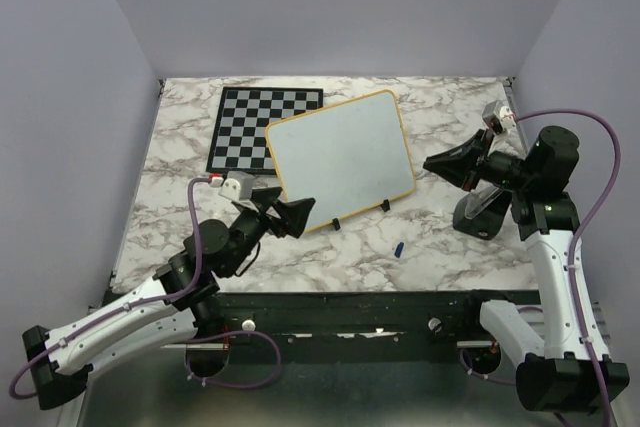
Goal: Write a sentence on the whiteboard
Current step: Pick up the whiteboard from the whiteboard stand.
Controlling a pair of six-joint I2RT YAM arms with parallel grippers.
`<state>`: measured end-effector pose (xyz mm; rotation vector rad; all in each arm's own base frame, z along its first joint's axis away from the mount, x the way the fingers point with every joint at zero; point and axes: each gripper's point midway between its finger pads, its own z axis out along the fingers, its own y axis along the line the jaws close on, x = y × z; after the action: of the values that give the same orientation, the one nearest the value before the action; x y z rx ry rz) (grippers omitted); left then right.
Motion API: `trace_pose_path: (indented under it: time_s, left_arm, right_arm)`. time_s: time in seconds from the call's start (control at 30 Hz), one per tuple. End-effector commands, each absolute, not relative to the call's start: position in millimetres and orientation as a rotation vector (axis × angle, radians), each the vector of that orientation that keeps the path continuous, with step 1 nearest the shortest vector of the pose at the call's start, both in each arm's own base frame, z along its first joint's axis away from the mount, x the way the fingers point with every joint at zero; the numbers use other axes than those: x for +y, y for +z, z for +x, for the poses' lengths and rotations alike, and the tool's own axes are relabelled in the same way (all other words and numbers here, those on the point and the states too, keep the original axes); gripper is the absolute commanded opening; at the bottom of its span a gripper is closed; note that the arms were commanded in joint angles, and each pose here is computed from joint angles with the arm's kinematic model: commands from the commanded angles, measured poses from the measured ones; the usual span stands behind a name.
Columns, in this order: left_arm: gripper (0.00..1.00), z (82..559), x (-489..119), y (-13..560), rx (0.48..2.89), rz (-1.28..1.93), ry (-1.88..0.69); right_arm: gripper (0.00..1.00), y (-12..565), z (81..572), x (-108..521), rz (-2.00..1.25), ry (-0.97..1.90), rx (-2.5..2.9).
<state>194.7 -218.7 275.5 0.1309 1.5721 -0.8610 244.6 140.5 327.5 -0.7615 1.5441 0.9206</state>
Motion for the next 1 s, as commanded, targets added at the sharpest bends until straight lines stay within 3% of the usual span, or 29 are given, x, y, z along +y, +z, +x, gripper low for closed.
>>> trace_pose_path:
  time_s: [0.0,0.4,0.97]
  left_arm:
    - [0.99,208,-192,249,1.685,0.079,-0.728]
    - [0.99,247,-162,236,1.767,-0.049,-0.682]
    - [0.99,265,-125,244,1.778,-0.077,-0.749]
  right_arm:
    - [0.01,330,231,148,-0.864,0.987,1.467]
    - [0.01,321,214,154,-0.968,1.055,1.413]
    - [0.01,304,204,157,-1.033,1.11,1.373]
